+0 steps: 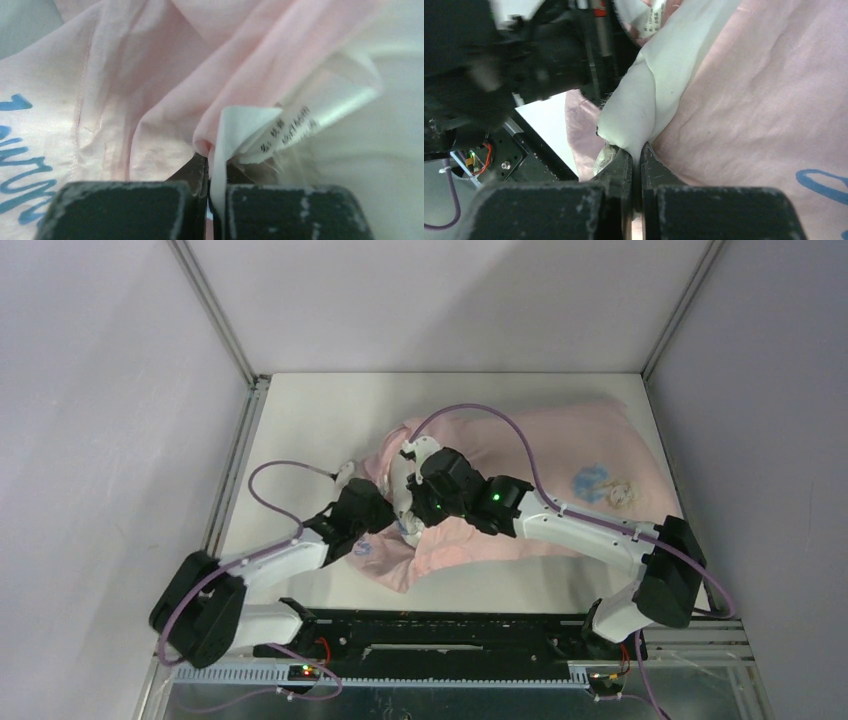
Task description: Put the pillow into the pillowcase
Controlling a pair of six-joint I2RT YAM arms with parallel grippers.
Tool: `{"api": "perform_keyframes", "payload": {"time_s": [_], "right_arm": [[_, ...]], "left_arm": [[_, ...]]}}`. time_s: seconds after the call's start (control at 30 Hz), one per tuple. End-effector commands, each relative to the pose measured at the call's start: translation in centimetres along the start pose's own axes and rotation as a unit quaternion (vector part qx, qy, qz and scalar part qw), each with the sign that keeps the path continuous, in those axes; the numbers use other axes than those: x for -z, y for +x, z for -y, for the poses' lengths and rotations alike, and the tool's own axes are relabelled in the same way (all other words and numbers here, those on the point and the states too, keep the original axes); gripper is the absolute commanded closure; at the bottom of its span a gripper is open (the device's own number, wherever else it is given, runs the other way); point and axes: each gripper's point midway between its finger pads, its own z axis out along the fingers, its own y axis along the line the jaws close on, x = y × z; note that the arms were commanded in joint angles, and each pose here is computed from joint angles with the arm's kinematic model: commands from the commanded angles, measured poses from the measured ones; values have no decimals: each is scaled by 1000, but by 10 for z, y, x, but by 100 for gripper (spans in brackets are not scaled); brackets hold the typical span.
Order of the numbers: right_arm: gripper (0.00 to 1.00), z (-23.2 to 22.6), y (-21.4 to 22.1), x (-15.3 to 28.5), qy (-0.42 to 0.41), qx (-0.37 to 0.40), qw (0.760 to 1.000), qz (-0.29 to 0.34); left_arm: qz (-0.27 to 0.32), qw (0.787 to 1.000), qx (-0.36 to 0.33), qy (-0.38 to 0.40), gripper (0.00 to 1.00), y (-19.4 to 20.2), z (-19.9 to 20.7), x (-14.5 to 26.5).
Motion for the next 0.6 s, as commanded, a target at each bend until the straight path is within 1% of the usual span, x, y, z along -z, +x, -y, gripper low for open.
{"api": "perform_keyframes", "payload": {"time_s": [0.0,0.13,0.3,0.47,0.57], "right_arm": [[100,3,-50,0,32,-9,997,74],[100,25,-45,-33,94,-12,995,37],[100,45,-25,-74,133,-34,990,-13],[100,51,-6,-98,152,-40,986,-51],[100,38,3,-102,123,-43,989,-67]], "left_arm": [[39,998,-5,59,100,-19,18,36],[31,990,-28,133,100,-20,36,81],[35,978,-45,202,100,-32,60,133],[31,965,-45,258,100,-40,84,163],[38,966,-38,254,100,-46,86,164]]}}
